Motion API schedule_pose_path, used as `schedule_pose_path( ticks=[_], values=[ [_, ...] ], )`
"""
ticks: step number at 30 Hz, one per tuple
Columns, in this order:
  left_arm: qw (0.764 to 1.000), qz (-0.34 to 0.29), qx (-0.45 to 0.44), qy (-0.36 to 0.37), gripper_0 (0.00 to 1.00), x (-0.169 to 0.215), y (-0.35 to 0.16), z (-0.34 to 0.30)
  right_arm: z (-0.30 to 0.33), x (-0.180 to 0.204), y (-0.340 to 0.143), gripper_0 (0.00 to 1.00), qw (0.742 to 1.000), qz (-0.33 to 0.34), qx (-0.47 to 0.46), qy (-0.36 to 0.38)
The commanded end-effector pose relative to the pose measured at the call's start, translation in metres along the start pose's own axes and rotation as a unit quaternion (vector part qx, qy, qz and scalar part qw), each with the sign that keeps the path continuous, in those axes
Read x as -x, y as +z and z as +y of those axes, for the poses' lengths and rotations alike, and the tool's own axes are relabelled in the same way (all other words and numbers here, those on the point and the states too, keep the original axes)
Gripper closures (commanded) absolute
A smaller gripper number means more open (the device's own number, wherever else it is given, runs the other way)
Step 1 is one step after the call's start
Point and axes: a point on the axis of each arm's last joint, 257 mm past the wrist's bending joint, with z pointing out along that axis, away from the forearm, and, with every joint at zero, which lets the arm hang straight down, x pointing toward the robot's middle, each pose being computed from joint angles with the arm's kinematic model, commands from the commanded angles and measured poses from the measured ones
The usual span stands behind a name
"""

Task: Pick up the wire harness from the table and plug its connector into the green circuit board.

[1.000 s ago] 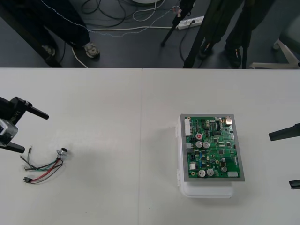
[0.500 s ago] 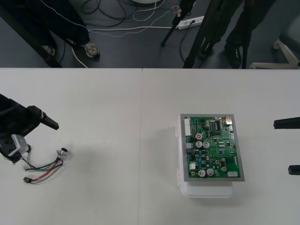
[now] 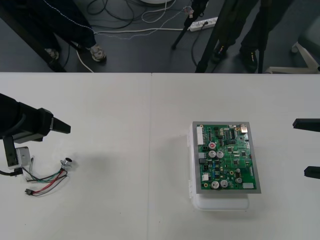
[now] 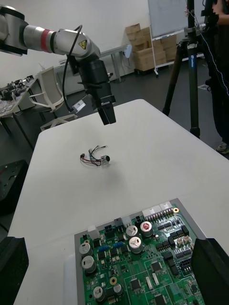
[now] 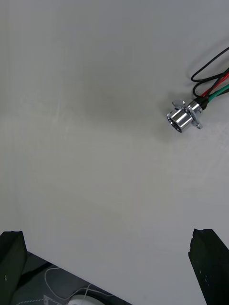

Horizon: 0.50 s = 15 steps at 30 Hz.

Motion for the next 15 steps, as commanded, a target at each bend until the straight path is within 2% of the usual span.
schedule_pose_path(
  ticks=[1,10,15],
  values=[
    [0.978,0.077,-0.008,0.195,0.0,-0.033,-0.014,0.007,0.006,0.015,0.004,0.0,0.999,-0.029,0.015,-0.017],
    [0.938,0.091,-0.014,0.334,0.0,-0.025,-0.004,0.011,0.025,0.021,0.015,0.0,0.997,-0.049,0.064,-0.005],
    [0.911,0.083,-0.021,0.404,0.0,-0.016,0.001,0.01,0.022,0.027,0.016,0.0,0.996,-0.05,0.068,-0.027]
  ],
)
